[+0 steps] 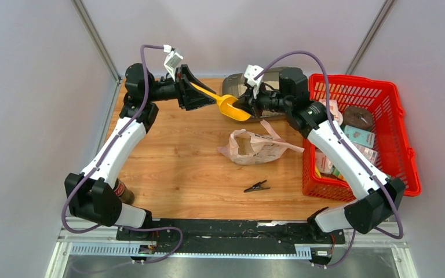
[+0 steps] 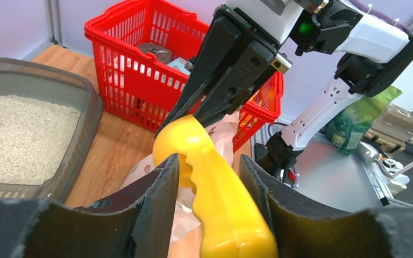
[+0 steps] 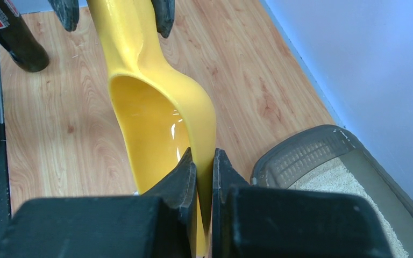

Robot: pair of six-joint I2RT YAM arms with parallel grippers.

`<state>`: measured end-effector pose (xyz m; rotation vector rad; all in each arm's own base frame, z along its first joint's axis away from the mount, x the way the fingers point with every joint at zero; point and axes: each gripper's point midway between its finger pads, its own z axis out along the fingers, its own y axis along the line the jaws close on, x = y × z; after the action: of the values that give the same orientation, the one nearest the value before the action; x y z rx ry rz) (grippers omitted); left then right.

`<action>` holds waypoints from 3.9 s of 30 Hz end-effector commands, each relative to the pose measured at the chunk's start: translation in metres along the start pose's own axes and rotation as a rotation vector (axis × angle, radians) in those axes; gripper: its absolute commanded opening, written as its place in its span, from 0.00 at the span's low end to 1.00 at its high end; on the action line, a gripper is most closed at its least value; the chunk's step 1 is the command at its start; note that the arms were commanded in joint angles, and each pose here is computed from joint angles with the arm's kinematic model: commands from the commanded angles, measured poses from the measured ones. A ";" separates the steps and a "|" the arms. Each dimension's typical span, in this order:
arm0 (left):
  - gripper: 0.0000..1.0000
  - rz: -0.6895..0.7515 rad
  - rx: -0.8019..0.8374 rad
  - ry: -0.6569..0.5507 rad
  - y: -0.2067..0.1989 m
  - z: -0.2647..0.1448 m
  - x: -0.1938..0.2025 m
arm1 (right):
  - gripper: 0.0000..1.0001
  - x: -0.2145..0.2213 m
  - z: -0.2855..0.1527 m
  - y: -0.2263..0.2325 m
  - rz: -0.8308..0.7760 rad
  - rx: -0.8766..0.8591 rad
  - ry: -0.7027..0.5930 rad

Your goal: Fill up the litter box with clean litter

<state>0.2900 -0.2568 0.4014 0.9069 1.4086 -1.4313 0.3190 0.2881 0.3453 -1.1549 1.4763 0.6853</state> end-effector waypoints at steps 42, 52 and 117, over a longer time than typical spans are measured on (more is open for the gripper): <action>0.00 -0.056 -0.431 0.089 0.048 -0.035 0.007 | 0.93 -0.032 -0.044 -0.048 0.076 0.215 0.027; 0.00 -0.085 -0.507 0.068 -0.003 -0.038 0.012 | 0.96 0.022 -0.105 0.007 0.122 0.102 0.346; 0.00 -0.053 -1.236 0.391 0.099 0.046 0.140 | 0.00 0.097 -0.113 0.010 0.286 0.303 0.457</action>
<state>0.3176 -0.3298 0.2431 0.3690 2.2180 -0.3611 0.2658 0.1594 0.2558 -1.0063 2.1274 0.3538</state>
